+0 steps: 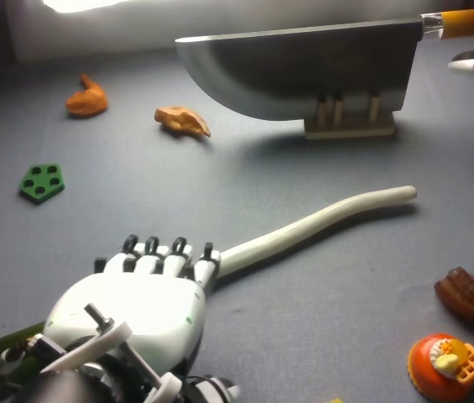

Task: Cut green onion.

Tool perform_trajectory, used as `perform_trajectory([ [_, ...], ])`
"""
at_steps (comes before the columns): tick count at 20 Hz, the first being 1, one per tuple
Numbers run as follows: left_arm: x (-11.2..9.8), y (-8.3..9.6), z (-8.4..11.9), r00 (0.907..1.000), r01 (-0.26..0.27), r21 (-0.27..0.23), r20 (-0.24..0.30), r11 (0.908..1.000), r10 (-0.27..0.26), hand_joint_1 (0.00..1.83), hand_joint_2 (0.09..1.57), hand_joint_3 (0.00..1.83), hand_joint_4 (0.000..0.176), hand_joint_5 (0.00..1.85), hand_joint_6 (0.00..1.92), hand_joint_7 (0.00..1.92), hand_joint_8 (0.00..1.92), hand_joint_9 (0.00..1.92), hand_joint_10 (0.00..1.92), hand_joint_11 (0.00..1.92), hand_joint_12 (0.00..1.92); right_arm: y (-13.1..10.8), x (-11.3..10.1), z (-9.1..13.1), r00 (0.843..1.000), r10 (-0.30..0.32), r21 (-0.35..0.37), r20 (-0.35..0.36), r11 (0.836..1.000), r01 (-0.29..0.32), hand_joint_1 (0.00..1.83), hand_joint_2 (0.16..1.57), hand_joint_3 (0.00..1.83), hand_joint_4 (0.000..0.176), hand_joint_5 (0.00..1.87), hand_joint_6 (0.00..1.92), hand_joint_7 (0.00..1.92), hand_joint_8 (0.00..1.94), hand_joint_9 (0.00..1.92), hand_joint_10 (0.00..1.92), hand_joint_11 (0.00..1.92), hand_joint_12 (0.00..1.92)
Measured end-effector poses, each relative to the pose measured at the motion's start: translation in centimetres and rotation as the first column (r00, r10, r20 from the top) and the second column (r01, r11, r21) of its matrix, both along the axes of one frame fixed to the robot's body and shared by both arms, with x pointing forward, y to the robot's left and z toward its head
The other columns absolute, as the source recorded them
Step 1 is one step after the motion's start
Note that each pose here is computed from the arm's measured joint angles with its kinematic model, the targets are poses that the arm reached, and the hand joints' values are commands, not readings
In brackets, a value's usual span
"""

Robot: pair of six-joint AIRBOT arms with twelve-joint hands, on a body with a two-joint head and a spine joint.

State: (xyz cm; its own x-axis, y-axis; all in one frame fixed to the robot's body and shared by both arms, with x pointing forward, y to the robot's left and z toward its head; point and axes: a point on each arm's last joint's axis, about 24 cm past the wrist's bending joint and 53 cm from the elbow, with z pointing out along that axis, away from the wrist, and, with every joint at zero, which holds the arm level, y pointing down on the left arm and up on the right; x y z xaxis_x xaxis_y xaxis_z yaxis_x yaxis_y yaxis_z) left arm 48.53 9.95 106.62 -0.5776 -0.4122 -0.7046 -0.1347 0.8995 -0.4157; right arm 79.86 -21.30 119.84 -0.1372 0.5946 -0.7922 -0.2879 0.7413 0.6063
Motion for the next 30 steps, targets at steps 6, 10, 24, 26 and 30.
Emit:
perform_trajectory([
  [6,0.1,-0.4,0.2,1.0,0.004,-0.013,0.007,0.9999,-0.004,0.71,1.26,0.03,0.024,0.0,0.0,0.0,0.0,0.0,0.0,0.0,0.0,0.5,1.3,-0.6,1.0,0.005,0.005,0.011,1.0,-0.005,1.11,1.0,0.0,0.037,0.0,0.0,0.0,0.0,0.0,0.0,0.0,0.0],
  [10,0.7,-1.1,1.6,0.9989,0.017,-0.031,0.044,0.9994,-0.016,0.65,1.27,0.02,0.022,0.0,0.0,0.0,0.0,0.0,0.0,0.0,0.0,0.8,2.3,-1.4,1.0,0.001,0.009,0.01,1.0,-0.001,1.05,1.02,0.0,0.04,0.0,0.0,0.0,0.0,0.0,0.0,0.0,0.0],
  [24,1.0,-0.3,1.4,0.9988,-0.026,-0.027,0.04,0.9993,0.028,0.7,1.2,0.0,0.042,0.0,0.0,0.0,0.0,0.0,0.0,0.0,0.0,2.4,2.6,-1.6,0.999,0.025,0.021,0.031,0.999,-0.026,1.02,1.01,0.0,0.001,0.0,0.0,0.0,0.0,0.0,0.0,0.0,0.0],
  [26,1.0,0.1,0.6,0.9988,-0.043,-0.03,0.021,0.9986,0.043,0.63,1.21,0.0,0.042,0.0,0.0,0.0,0.0,0.0,0.0,0.0,0.0,2.5,2.6,-1.6,0.999,0.027,0.022,0.031,0.999,-0.028,1.04,1.03,0.01,0.0,0.02,0.01,0.08,0.03,0.06,0.03,0.0,0.0],
  [30,1.7,0.4,1.1,0.9956,-0.056,-0.055,0.072,0.9969,0.059,0.69,1.19,0.0,0.042,0.0,0.0,0.0,0.0,0.0,0.0,0.0,0.0,2.7,2.6,-1.7,0.999,0.029,0.023,0.032,0.999,-0.03,1.03,1.03,0.0,0.0,0.26,0.06,0.37,0.02,0.27,0.19,0.0,0.62],
])
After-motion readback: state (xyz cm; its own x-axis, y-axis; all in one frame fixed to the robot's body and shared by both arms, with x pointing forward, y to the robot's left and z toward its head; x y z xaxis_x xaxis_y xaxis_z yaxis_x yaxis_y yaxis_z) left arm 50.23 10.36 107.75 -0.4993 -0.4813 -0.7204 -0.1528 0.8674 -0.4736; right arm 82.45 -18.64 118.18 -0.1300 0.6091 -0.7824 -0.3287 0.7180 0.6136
